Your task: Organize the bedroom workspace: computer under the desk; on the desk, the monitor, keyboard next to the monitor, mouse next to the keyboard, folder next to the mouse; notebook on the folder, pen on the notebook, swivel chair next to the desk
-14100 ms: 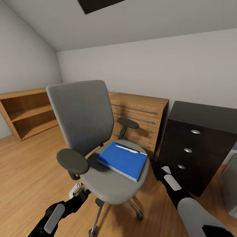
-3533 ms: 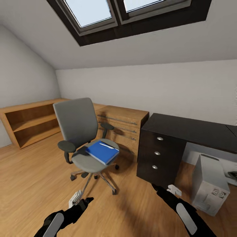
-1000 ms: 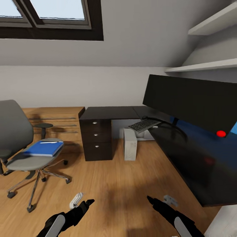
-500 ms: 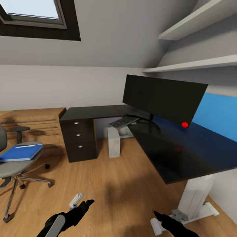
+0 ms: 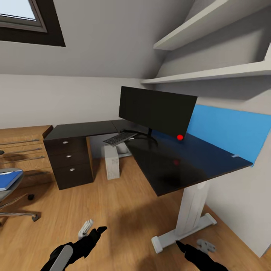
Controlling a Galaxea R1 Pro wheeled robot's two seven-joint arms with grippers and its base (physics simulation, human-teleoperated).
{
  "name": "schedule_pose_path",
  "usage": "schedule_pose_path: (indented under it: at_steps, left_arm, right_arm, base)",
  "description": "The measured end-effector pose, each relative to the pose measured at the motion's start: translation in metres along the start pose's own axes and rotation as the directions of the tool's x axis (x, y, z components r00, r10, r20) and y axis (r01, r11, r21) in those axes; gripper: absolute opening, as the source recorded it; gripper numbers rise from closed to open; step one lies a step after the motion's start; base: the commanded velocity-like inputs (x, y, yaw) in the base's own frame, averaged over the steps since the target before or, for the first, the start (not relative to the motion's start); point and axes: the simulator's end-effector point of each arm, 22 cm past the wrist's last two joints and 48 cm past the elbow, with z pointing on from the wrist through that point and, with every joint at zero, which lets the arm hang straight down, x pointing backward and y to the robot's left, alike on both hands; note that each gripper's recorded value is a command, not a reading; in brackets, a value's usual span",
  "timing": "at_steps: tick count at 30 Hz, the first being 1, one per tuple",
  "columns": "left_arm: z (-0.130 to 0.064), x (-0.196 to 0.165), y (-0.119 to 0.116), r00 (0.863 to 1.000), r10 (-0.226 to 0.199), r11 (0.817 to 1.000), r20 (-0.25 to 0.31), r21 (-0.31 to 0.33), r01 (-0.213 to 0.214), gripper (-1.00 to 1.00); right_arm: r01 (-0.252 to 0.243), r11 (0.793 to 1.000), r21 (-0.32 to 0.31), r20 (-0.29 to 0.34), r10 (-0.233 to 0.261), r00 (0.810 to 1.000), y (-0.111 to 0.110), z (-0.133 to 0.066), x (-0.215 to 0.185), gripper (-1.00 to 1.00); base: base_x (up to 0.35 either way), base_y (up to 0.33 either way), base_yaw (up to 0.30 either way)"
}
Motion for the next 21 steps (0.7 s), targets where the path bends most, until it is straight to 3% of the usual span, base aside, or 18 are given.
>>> schedule_pose_path:
  at_steps: [6,11,16,19,21]
  left_arm:
    - [-0.009,-0.011,-0.012,0.999,-0.039,0.999,0.01,0.019,0.039,1.0]
    - [-0.02,-0.029,-0.03,0.999,-0.03,0.999,0.036,0.041,0.029,1.0]
    - [-0.046,-0.064,-0.071,0.998,0.035,0.995,0.061,0.087,-0.04,1.0]
    - [-0.063,-0.087,-0.077,0.997,0.019,0.997,0.08,0.072,-0.025,1.0]
    - [-0.076,-0.108,-0.076,0.994,-0.014,0.998,0.107,0.057,0.008,1.0]
  right_arm:
    - [0.015,0.999,-0.03,0.056,-0.013,0.998,0.021,-0.012,-0.04,1.0]
    - [0.027,0.999,-0.047,0.141,-0.02,0.99,0.031,-0.034,-0.099,1.0]
    - [-0.022,0.999,-0.033,0.162,0.027,0.986,0.024,-0.061,-0.151,1.0]
    - [-0.051,0.998,-0.029,0.178,0.055,0.983,0.022,-0.079,-0.177,1.0]
    - [-0.059,0.998,-0.031,0.198,0.064,0.978,0.024,-0.094,-0.197,1.0]
  base:
    - [-0.011,-0.008,-0.068]
    - [-0.002,-0.002,-0.014]
    - [-0.001,0.0,-0.004]
    - [0.0,0.0,-0.001]
    - [0.0,0.0,0.0]
